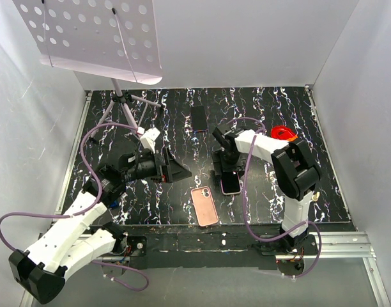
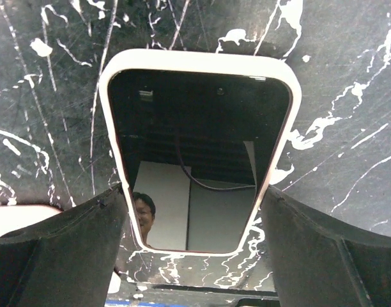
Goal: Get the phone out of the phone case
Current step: Pick up the phone at the center of the board.
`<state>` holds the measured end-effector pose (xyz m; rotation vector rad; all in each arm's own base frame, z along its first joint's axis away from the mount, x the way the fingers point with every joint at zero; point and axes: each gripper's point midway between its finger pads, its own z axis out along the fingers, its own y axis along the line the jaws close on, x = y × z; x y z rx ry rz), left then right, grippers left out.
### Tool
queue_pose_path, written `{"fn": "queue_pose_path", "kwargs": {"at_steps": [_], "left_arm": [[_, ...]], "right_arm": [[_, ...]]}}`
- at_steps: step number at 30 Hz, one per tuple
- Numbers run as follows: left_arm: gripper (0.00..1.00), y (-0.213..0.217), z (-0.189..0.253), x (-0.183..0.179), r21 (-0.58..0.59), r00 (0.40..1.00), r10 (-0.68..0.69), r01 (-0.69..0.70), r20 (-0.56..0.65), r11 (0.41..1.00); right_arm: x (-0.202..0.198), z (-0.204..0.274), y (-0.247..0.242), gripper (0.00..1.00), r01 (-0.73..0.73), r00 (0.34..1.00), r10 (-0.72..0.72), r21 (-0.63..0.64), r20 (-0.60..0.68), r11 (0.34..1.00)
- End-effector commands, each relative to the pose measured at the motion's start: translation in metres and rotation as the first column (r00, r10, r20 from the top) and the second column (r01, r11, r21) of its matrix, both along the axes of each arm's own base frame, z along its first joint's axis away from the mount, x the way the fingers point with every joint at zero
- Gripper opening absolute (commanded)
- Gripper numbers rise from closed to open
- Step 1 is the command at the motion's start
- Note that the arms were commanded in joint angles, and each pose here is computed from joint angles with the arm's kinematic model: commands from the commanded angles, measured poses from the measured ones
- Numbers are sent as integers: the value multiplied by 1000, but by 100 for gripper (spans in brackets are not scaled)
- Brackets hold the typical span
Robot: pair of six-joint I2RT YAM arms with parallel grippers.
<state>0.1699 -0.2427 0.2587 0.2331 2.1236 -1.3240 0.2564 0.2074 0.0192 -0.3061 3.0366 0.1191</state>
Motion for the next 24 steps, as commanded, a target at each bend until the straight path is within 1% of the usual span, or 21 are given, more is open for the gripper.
{"fn": "queue_pose_path", "kwargs": {"at_steps": [1,4,6,8,9,10,11,13,15,17,18,21,24], "left_arm": [[96,-1,7,0,0,1000,0,0,9,1000],[96,3,-3,6,30,998,54,-53,-31,998],[96,7,-12,10,61,992,103,-99,-70,993],[95,10,-19,13,84,984,138,-129,-112,988],[95,10,-23,14,90,979,152,-140,-138,986],[96,10,-26,14,96,972,163,-149,-167,984],[95,9,-31,13,98,964,175,-158,-201,983],[94,9,-37,12,93,949,193,-175,-249,980],[92,7,-39,13,71,941,205,-193,-270,979],[90,5,-38,14,37,933,216,-214,-288,976],[89,3,-38,17,18,932,215,-220,-293,975],[85,-11,-39,20,-55,924,174,-205,-342,977],[75,-25,-39,31,-85,922,146,-188,-358,978]], "right_arm": [[-21,-23,-24,88,79,995,-88,-209,-38,975],[-26,-27,-18,87,77,995,-87,-197,-46,977],[-29,-32,-11,81,59,996,-70,-167,-61,984],[-29,-34,-1,67,49,997,-56,-115,-57,992],[-28,-35,-1,56,46,998,-50,-97,-44,994],[-26,-33,2,47,39,999,-40,-75,-21,996],[-23,-31,3,41,21,1000,-21,-60,5,998],[-12,-19,5,31,10,995,-7,-25,101,1000],[-5,-2,6,20,-8,984,5,14,176,1000],[-3,18,8,5,-24,972,9,60,234,998],[-2,28,9,1,-31,964,7,84,265,996],[-2,56,11,1,-50,941,-6,156,338,986],[-4,82,17,1,-81,923,-14,230,384,970]]}}
